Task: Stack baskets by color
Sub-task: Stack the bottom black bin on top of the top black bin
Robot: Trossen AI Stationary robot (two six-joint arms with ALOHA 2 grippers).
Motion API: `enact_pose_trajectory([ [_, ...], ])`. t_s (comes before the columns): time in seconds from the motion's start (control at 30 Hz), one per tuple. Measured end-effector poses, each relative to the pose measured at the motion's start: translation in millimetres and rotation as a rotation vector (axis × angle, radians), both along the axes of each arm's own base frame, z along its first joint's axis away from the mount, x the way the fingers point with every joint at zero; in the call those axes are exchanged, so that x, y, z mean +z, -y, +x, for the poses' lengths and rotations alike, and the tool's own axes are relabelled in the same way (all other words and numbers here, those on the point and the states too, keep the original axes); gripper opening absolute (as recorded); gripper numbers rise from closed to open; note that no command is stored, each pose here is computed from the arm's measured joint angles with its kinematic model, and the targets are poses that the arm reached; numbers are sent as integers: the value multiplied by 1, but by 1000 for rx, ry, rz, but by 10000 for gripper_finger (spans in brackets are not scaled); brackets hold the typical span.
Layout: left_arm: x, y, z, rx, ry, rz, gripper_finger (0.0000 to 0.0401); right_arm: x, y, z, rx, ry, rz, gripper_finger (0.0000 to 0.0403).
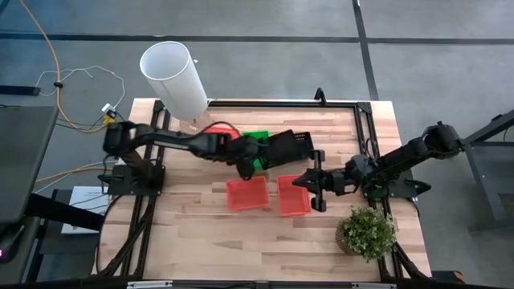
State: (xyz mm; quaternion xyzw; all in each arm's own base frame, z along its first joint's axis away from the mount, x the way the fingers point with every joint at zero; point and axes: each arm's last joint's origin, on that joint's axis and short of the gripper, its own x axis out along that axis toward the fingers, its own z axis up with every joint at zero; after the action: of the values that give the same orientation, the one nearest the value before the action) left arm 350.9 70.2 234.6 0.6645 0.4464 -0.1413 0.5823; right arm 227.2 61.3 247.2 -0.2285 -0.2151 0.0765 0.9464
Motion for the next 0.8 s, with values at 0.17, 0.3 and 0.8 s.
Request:
enact_pose_trajectory([
  [0.17, -18, -22, 19, 41, -17, -31, 0, -1, 0, 0, 1, -7, -2, 0],
  [0.3, -13, -30, 33, -10, 36, -114, 0, -1, 0, 0, 1, -12, -3, 0],
  [0.8, -39, -74, 73, -2, 39, -209, 0, -4, -1, 1, 3, -41, -10, 0],
])
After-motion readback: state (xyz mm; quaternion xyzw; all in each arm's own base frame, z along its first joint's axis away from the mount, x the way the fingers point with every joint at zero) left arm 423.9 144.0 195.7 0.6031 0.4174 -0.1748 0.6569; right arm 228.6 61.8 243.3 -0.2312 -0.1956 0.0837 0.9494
